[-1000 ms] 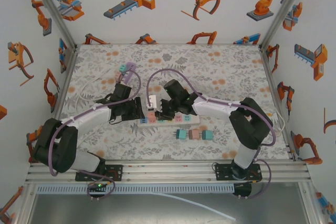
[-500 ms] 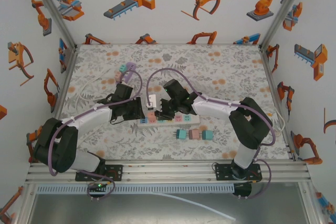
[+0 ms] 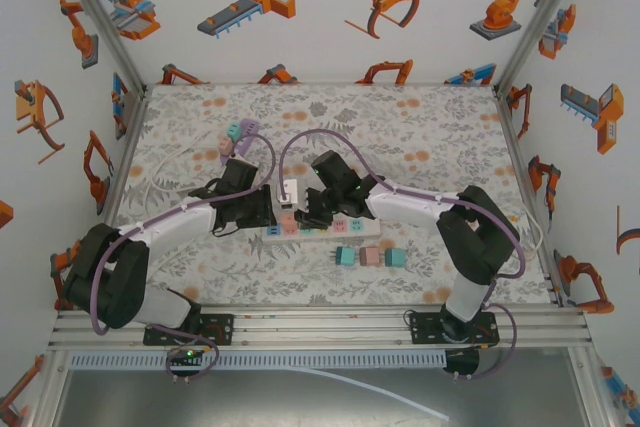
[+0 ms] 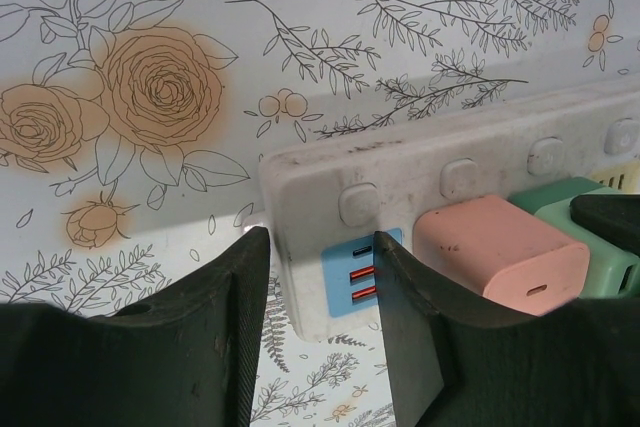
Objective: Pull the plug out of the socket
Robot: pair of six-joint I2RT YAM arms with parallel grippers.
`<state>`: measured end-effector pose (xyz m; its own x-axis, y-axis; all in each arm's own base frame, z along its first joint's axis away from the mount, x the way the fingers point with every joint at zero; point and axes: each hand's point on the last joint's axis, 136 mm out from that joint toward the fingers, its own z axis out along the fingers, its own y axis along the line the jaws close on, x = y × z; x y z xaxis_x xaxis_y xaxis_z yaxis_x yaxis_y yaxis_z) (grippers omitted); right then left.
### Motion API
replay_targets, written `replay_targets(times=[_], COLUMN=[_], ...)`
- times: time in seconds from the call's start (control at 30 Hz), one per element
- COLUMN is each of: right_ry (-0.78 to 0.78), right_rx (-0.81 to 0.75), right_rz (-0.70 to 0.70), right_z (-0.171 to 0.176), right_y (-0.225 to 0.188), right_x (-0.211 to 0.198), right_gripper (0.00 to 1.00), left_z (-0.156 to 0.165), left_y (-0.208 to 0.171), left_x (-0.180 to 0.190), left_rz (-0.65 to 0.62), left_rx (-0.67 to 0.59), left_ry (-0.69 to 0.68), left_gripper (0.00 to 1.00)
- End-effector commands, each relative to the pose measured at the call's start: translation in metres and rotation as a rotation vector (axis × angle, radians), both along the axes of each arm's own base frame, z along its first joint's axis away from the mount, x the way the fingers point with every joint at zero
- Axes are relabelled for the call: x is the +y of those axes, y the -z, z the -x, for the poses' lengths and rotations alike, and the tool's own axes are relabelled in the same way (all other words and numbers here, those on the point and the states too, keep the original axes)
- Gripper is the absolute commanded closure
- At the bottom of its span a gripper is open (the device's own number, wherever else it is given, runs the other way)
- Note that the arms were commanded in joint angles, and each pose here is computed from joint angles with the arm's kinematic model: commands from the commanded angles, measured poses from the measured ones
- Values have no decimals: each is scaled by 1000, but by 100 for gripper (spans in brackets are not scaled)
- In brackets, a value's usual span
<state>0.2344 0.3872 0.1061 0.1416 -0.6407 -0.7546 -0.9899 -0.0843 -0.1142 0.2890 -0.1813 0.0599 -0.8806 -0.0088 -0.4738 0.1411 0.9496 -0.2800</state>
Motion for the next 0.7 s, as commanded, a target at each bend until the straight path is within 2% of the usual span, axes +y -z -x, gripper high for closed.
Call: replay_targets(times=[0.0, 0.27, 0.4, 0.47, 0.67], right_ry=[-11, 12, 62, 144, 534], right_rx=[-71, -81, -75, -52, 103], right_rz=[-120, -133, -160, -180, -255], right_z=[-1, 1, 0, -7, -32], right_y=[-54, -61, -75, -86, -124], right_x=[7, 1, -3, -5, -31], right_gripper=[73, 74, 74, 75, 75], left_z=[31, 28, 21, 16, 4], left_y=[41, 35, 20, 9, -43], left_x=[38, 35, 27, 21, 8], left_rz=[-211, -207, -173, -148, -51], left_rx=[137, 126, 90, 62, -57], left_ry=[-16, -7, 9, 20, 35], left_gripper=[55, 54, 54, 53, 51])
